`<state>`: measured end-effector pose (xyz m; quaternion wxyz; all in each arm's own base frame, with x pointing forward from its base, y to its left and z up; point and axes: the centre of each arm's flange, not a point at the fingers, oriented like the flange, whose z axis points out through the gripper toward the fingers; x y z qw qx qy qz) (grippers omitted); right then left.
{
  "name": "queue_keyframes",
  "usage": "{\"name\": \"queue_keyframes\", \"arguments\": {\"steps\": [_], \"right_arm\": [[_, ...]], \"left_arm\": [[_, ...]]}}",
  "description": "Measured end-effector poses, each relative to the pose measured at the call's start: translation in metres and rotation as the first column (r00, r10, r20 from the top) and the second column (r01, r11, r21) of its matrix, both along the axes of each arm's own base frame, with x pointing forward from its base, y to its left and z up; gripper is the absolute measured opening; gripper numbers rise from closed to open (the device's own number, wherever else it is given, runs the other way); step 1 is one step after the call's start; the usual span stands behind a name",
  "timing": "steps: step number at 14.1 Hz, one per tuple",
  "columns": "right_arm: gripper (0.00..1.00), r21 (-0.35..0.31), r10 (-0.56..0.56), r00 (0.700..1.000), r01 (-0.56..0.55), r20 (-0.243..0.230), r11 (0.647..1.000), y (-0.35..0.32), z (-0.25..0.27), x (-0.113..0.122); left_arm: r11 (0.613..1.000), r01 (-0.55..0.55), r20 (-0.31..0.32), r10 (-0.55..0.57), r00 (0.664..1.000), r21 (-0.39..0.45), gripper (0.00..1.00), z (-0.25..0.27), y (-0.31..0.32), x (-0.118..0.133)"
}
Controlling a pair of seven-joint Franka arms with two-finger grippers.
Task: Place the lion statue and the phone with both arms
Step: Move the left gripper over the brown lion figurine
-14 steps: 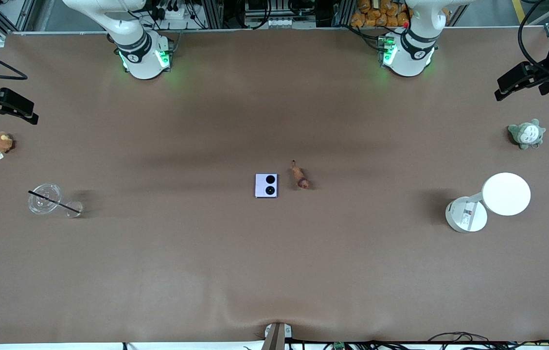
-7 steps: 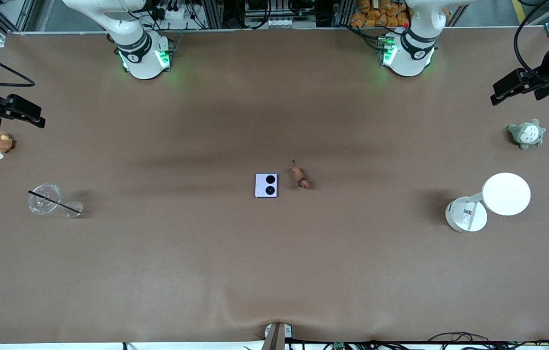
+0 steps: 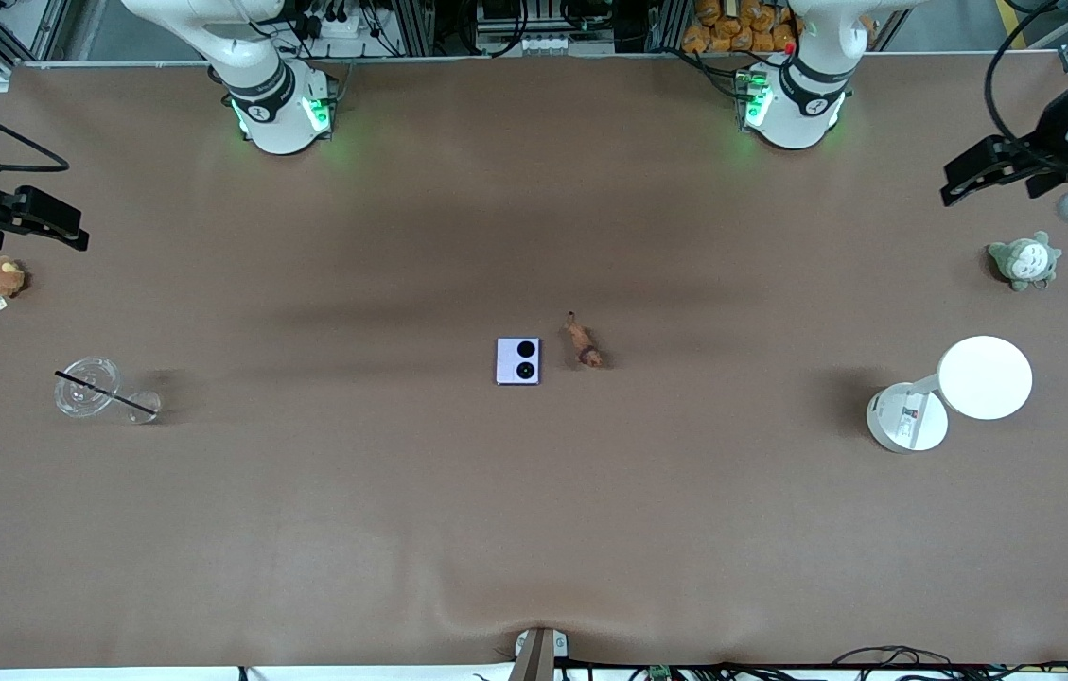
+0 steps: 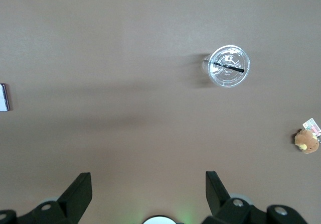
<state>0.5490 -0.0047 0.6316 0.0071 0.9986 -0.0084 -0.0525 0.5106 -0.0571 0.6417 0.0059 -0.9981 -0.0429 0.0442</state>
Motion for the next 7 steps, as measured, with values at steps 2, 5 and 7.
{"name": "queue_keyframes", "arguments": {"steps": [2,5,7], "right_arm": [[1.00,0.000,0.000,1.000,0.000,-0.001,1.000,0.000,0.000,0.000],[1.00,0.000,0.000,1.000,0.000,-0.003,1.000,0.000,-0.001,0.000],[1.00,0.000,0.004,1.000,-0.004,-0.007,1.000,0.002,-0.003,0.001]], "left_arm": [[1.000,0.010,-0.019,-0.010,1.000,0.004,1.00,-0.010,-0.021,0.003],[1.000,0.008,-0.056,-0.008,0.998,0.008,1.00,-0.031,-0.052,0.010],[1.000,0.009,-0.076,-0.008,0.997,0.006,1.00,-0.049,-0.074,0.017]]}}
